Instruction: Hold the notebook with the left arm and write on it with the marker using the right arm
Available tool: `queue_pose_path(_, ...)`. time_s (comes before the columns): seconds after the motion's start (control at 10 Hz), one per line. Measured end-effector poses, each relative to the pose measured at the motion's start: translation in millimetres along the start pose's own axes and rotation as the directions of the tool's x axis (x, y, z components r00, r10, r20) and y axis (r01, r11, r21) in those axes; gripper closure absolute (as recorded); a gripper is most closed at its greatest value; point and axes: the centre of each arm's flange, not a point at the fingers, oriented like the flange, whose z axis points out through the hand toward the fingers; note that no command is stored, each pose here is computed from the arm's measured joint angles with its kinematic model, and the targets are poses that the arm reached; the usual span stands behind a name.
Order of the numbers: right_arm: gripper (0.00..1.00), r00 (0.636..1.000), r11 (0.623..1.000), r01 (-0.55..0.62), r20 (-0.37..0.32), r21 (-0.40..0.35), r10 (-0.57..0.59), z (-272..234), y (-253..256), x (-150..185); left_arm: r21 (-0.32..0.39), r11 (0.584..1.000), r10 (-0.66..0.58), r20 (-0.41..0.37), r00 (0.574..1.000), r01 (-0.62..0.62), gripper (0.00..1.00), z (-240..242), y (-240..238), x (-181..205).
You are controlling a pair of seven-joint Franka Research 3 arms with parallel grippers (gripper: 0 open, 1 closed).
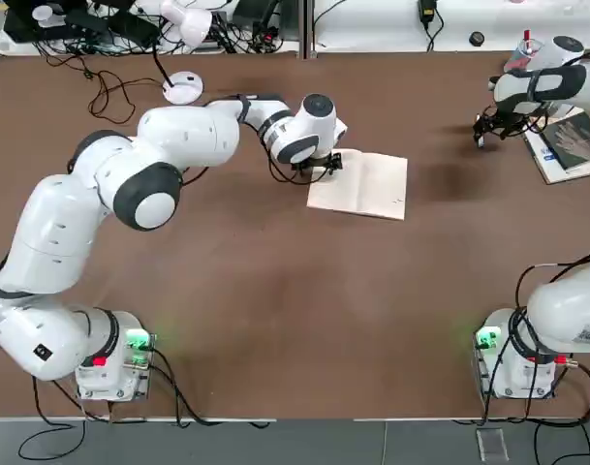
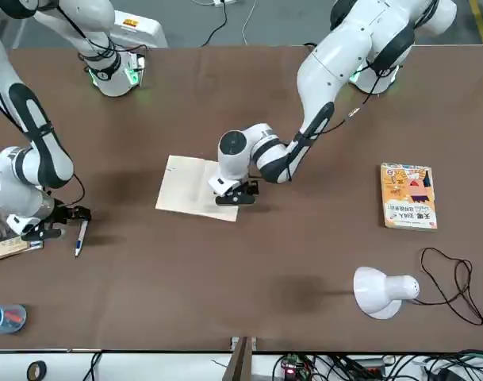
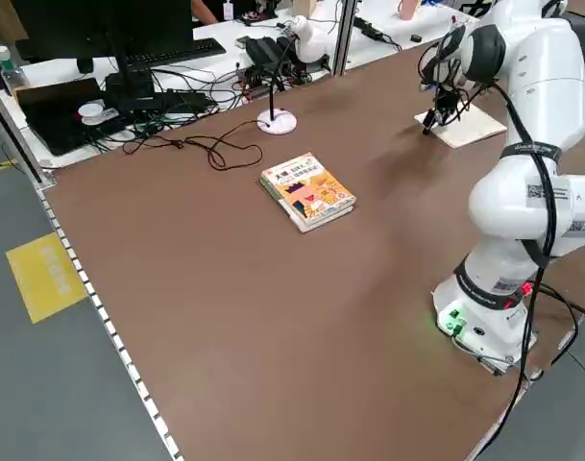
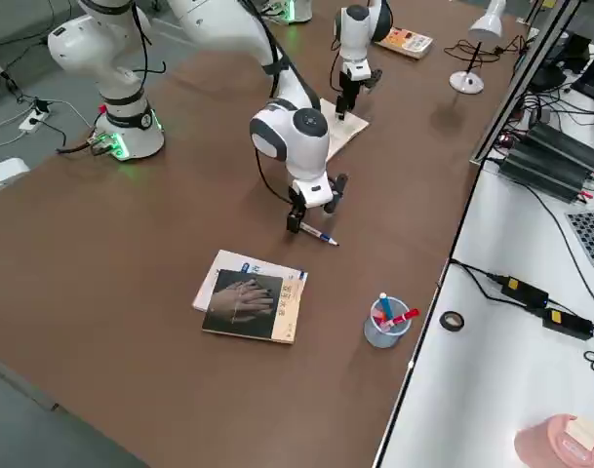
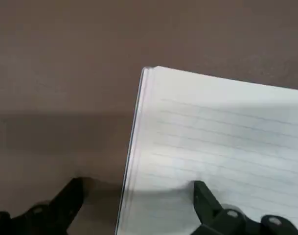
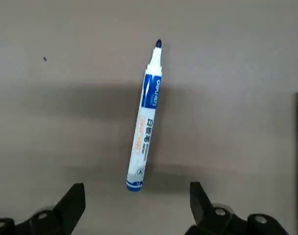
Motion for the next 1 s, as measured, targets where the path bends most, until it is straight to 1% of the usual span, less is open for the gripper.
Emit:
queue_pose_path(0.4, 0.06, 1.000, 1.000, -0.009, -0.020, -0.025, 0.008, 6, -5, 3, 0.000, 1.000, 0.000, 0.000, 1.000, 0.000, 0.00, 0, 0, 0)
queue_pose_path(1.0, 0.07, 0.997, 0.996, -0.076, -0.016, -0.043, 0.076, 12, -8, 3, 0.000, 1.000, 0.000, 0.000, 1.000, 0.000, 0.00, 0, 0, 0)
